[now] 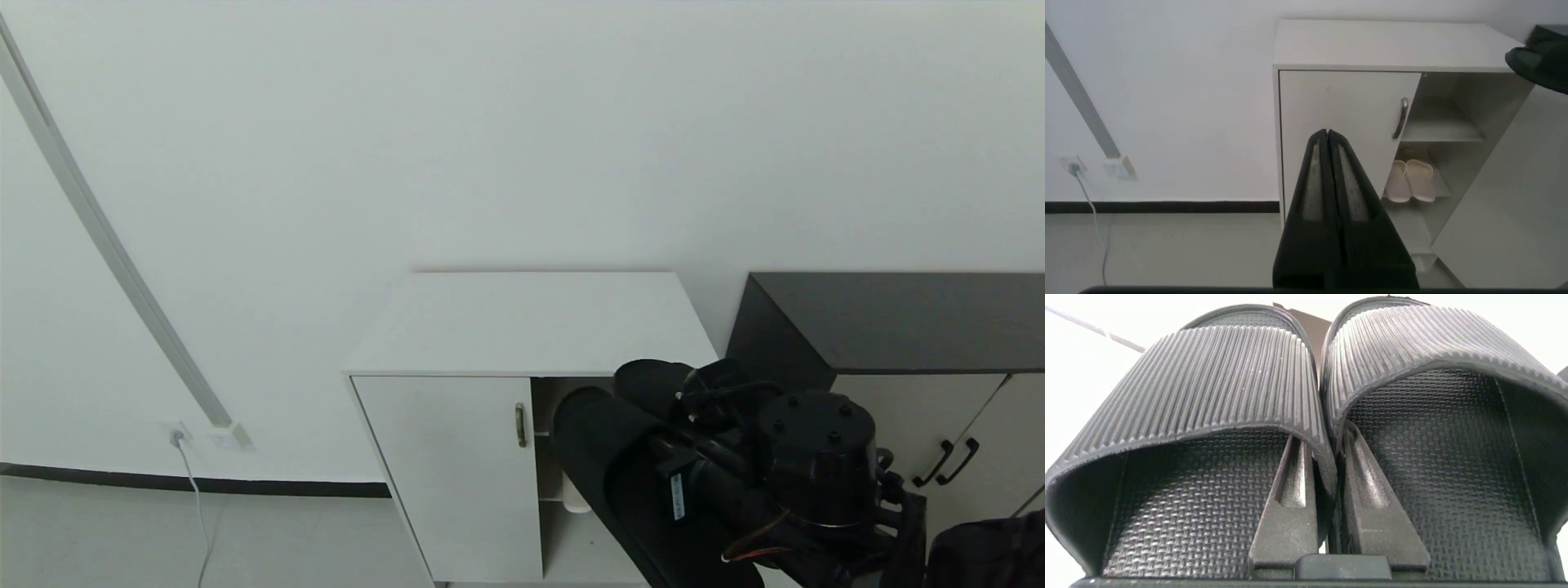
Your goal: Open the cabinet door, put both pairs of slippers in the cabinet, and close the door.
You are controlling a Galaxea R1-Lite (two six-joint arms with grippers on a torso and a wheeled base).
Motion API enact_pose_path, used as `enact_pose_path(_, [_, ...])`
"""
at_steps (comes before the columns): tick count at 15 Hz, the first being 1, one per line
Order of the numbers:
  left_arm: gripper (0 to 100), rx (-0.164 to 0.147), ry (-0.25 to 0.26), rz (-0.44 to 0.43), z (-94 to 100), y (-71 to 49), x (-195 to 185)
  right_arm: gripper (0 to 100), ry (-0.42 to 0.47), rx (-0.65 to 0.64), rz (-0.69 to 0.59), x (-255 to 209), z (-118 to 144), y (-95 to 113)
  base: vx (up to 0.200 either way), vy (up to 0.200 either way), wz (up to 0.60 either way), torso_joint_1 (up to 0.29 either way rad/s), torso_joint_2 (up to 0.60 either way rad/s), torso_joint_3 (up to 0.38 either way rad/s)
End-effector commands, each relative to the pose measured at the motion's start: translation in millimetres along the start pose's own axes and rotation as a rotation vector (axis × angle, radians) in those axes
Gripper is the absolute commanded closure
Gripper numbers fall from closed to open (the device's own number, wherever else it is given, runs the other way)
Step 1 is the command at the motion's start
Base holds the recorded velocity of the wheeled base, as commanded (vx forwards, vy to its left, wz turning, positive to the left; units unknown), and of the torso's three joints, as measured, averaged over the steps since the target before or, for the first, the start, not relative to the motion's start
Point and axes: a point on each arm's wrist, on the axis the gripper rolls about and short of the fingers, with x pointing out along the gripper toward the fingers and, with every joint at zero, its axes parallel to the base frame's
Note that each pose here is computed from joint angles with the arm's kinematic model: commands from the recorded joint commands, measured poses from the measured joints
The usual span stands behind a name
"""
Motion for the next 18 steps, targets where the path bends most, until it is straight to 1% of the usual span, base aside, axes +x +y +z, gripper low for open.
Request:
enact_pose_path(1, [100,0.000,0.002,0.000,-0.2,0.0,0.2,100,0.004,-0.002,0.002,0.6,-1.1,0.6,0.000,0.000,0.00,-0.154,0.35,0.183])
enact_pose_path(7, [100,0.000,0.001,0.000,0.2,0.0,0.0,100,0.007,-0.001,0.001,0.8,-1.9,0.2,0.000,0.000,0.00,-0.153,0.36,0.201])
enact_pose_path(10, [100,-0.002,0.002,0.002,-0.2,0.0,0.2,100,0.022,-0.007,-0.001,2.2,-6.1,0.3,0.000,0.000,0.00,-0.167,0.39,0.216])
enact_pose_path(18, [100,0.000,0.001,0.002,0.2,0.0,0.0,100,0.032,-0.013,0.000,2.2,-8.9,0.5,0.000,0.000,0.00,-0.220,0.53,0.312])
